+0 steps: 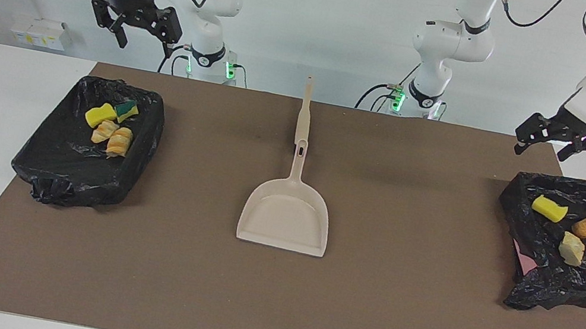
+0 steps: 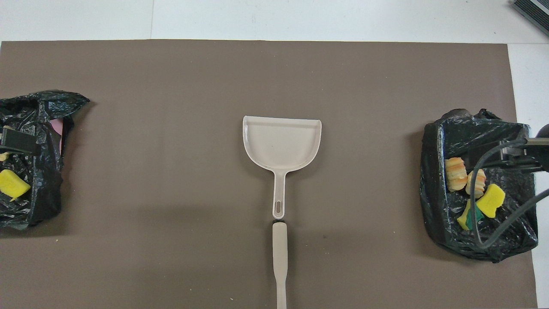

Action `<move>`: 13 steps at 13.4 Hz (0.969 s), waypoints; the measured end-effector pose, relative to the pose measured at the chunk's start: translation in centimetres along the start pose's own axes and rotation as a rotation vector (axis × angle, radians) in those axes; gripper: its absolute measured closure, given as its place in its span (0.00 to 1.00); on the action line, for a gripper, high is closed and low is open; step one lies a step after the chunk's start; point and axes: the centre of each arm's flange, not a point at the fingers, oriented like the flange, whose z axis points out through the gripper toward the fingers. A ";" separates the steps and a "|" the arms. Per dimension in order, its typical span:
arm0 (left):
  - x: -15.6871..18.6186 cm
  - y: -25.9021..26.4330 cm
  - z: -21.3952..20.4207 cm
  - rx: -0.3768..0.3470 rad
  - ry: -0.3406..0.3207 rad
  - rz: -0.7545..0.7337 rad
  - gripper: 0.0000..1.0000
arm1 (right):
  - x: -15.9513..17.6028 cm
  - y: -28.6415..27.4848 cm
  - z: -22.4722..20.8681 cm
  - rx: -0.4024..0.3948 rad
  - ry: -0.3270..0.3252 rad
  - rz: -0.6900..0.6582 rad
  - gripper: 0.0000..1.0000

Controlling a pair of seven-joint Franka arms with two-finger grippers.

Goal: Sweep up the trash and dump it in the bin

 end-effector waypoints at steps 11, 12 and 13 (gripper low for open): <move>-0.6 0.7 -0.6 -0.035 -0.039 0.007 0.00 | 0.0 0.2 0.0 0.000 0.000 0.005 0.00; -0.7 0.7 -0.9 -0.036 -0.038 0.007 0.00 | 0.0 0.2 0.0 0.000 0.000 0.005 0.00; -0.7 0.7 -1.0 -0.036 -0.036 0.007 0.00 | 0.0 0.2 0.0 0.000 0.000 0.005 0.00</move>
